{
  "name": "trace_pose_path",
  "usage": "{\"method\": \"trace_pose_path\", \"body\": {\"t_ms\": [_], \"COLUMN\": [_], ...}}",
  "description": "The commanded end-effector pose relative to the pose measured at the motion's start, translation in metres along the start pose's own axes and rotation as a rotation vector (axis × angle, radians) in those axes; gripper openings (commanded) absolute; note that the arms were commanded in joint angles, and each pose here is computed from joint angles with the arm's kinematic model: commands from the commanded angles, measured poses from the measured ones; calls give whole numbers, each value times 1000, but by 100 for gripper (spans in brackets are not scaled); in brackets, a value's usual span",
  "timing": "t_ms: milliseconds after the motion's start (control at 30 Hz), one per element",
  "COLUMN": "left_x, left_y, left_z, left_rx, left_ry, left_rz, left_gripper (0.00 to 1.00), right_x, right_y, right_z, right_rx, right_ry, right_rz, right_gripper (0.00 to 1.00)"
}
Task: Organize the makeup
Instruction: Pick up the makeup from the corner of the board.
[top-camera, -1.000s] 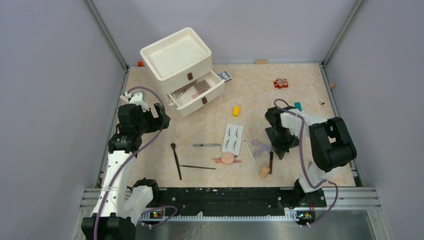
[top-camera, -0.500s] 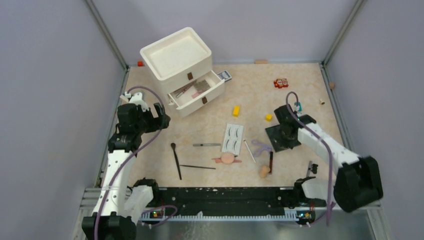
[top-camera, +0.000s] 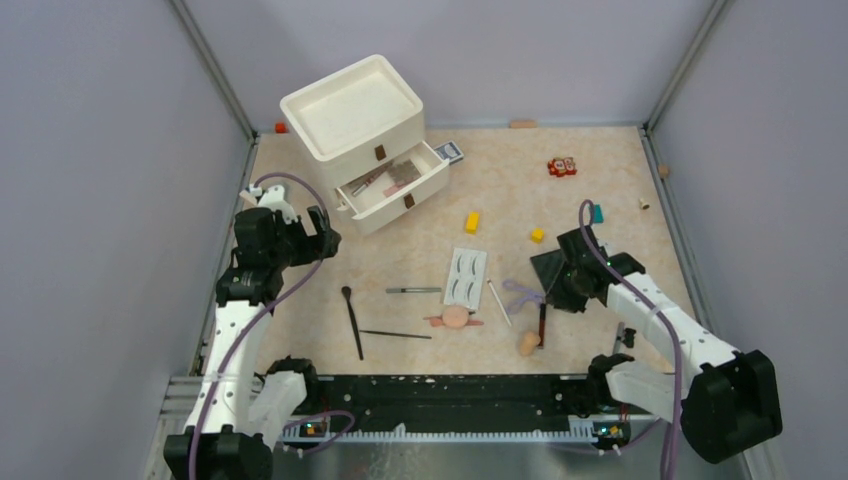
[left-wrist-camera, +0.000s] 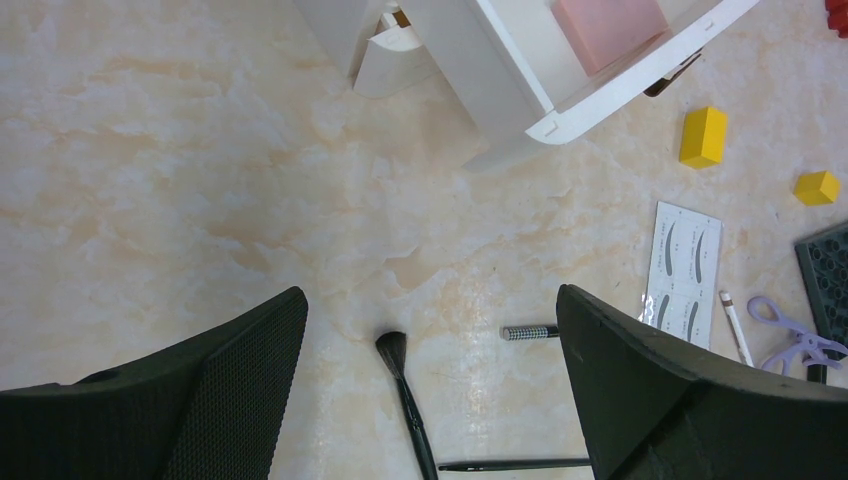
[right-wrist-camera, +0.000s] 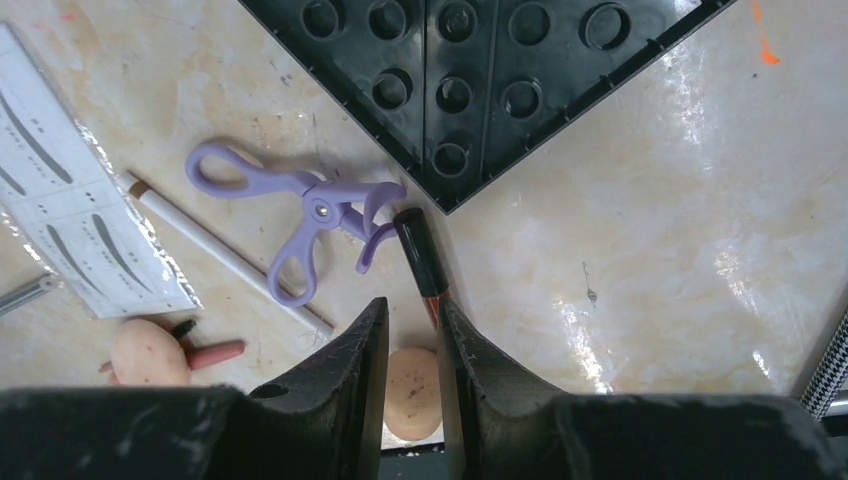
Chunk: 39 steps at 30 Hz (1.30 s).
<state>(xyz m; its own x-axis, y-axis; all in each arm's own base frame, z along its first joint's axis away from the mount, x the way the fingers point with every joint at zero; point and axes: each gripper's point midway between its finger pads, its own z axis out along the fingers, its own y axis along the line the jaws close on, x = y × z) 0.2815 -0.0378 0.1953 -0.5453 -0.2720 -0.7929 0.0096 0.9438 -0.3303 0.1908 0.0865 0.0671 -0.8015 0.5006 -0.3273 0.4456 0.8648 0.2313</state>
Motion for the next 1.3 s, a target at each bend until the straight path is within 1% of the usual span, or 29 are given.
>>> {"method": "trace_pose_path", "body": {"t_ms": [0, 133, 500, 533, 633, 733, 867, 1033, 1100, 1133, 1267], "left_x": [-14, -14, -13, -14, -13, -14, -13, -14, -14, -14, -15], "left_y": [-3, -3, -3, -4, -3, -3, -3, -3, -2, -3, -3], "left_z": [-2, -2, -2, -2, -2, -2, -1, -2, -3, -3, -4], "left_rx": [13, 12, 16, 18, 17, 17, 16, 14, 13, 14, 15], "left_ry": [-50, -51, -51, -51, -49, -50, -46, -50, -53, -53, -57], "left_rz": [19, 19, 20, 20, 19, 19, 18, 17, 18, 18, 19], "left_gripper": [99, 99, 99, 99, 99, 99, 99, 99, 99, 99, 99], "right_x": [13, 20, 39, 41, 39, 23, -17, -74, -92, -99, -113], "right_y": [-1, 1, -11, -12, -14, -12, -10, -4, 14, 27, 97], "right_z": [11, 22, 52, 54, 55, 43, 10, -43, -61, -68, -82], "right_rx": [5, -20, 30, 34, 46, 52, 76, 105, 26, -40, -366], "right_ry": [60, 82, 151, 156, 147, 79, -93, -322, -392, -416, -433], "right_rz": [-52, -53, -67, -66, -59, -51, -56, -36, -2, 18, 97], "right_gripper": [24, 24, 23, 21, 8, 0, 0, 0, 0, 0, 0]}}
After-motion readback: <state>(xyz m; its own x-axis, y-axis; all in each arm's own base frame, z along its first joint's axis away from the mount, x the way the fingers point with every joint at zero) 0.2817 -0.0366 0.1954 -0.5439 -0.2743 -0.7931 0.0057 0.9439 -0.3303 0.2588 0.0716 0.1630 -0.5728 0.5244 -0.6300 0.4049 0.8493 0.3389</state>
